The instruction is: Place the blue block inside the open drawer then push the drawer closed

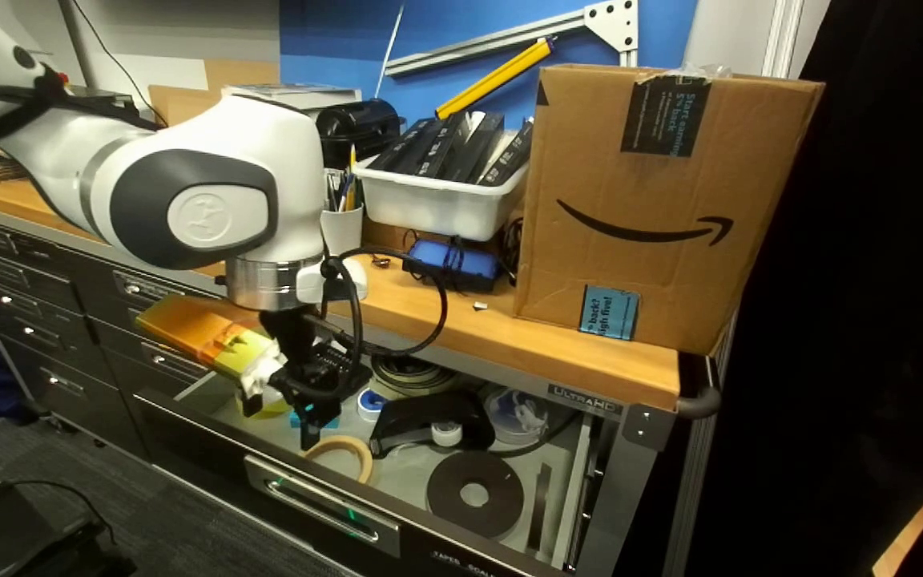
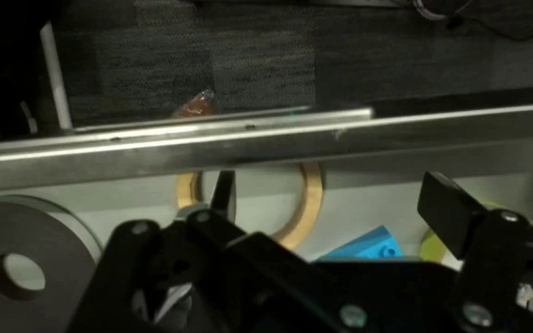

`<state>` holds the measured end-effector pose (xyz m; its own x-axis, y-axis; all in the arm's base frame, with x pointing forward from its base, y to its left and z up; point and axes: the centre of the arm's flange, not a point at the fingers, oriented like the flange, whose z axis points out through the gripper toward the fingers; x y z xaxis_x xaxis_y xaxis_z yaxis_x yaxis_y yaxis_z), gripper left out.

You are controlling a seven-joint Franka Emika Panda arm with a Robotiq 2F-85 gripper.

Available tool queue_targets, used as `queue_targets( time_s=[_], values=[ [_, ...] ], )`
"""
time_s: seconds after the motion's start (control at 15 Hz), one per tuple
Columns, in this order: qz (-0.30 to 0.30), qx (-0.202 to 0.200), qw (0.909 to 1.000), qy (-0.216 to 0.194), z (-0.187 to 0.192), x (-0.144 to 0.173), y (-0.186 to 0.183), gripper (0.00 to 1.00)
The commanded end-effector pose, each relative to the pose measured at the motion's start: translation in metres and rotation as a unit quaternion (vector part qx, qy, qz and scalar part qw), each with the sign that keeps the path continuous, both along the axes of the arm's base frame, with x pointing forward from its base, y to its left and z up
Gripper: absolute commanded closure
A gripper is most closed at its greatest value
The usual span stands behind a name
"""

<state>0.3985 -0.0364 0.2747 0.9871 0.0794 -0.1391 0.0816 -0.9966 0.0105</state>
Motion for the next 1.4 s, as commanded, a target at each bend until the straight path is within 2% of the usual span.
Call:
queue_targets(
  time_s=[0.0, 0.27, 0.53, 0.67, 0.73, 0.93, 1.13, 1.33],
  values=[
    [0.025, -0.012, 0.9985, 0.048, 0.015, -0.037, -0.027, 0.00],
    [0.047, -0.016, 0.9910, 0.125, -0.016, -0.046, -0.034, 0.00],
    [0.047, -0.019, 0.9885, 0.143, -0.049, -0.047, -0.020, 0.00],
    [-0.004, -0.044, 0.9939, 0.101, -0.057, -0.041, -0.010, 0.00],
    [-0.019, -0.045, 0.9968, 0.064, -0.054, -0.036, -0.003, 0.00],
    [-0.051, -0.037, 0.9979, -0.010, -0.049, -0.016, 0.015, 0.00],
    [-0.080, -0.042, 0.9932, -0.072, -0.048, 0.005, 0.030, 0.00],
    [-0.106, -0.051, 0.9821, -0.147, -0.049, 0.028, 0.047, 0.00]
  ],
)
